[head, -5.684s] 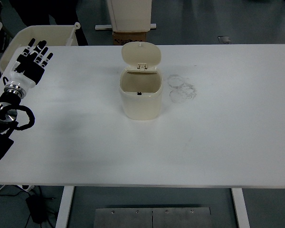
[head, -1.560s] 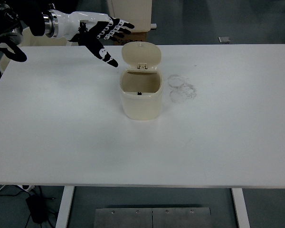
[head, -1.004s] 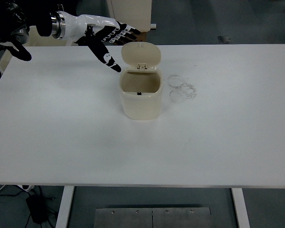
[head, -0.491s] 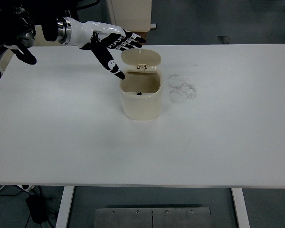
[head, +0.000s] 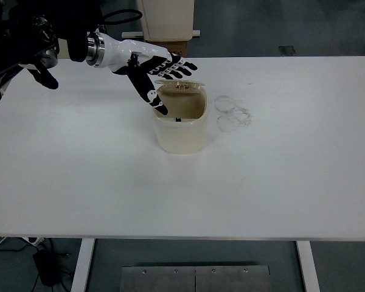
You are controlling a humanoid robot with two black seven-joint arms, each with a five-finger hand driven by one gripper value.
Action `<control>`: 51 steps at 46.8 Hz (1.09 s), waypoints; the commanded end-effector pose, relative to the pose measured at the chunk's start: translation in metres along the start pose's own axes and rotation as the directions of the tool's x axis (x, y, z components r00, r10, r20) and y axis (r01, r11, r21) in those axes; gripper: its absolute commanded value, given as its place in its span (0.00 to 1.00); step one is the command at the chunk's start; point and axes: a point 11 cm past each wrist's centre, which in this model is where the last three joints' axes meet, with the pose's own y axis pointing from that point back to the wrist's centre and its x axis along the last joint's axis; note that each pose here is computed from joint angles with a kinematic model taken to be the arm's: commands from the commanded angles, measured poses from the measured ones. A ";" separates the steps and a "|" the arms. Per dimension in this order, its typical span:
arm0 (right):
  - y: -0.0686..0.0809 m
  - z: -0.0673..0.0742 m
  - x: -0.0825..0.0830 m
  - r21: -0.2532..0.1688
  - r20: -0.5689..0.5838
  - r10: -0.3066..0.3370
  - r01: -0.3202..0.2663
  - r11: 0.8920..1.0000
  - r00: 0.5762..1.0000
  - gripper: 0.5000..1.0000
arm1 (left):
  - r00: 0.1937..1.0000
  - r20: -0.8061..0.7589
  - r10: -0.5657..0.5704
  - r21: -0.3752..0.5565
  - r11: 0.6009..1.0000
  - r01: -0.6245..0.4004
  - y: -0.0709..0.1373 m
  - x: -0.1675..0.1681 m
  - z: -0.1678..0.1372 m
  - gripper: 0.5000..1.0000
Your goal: Close trash bin
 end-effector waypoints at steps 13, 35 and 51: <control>0.000 0.000 0.000 -0.001 0.001 0.000 0.000 1.000 1.000 0.99 | 0.997 0.043 -0.066 0.057 0.996 0.064 -0.010 -0.019 -0.009 1.00; 0.000 0.000 0.000 0.001 0.001 0.000 0.000 1.000 1.000 0.99 | 0.989 0.079 -0.124 0.091 0.989 0.117 -0.005 -0.035 -0.013 1.00; 0.000 0.000 0.000 -0.001 0.001 0.000 0.000 1.000 1.000 0.99 | 0.985 0.079 -0.151 0.083 0.986 0.144 -0.007 -0.044 -0.012 1.00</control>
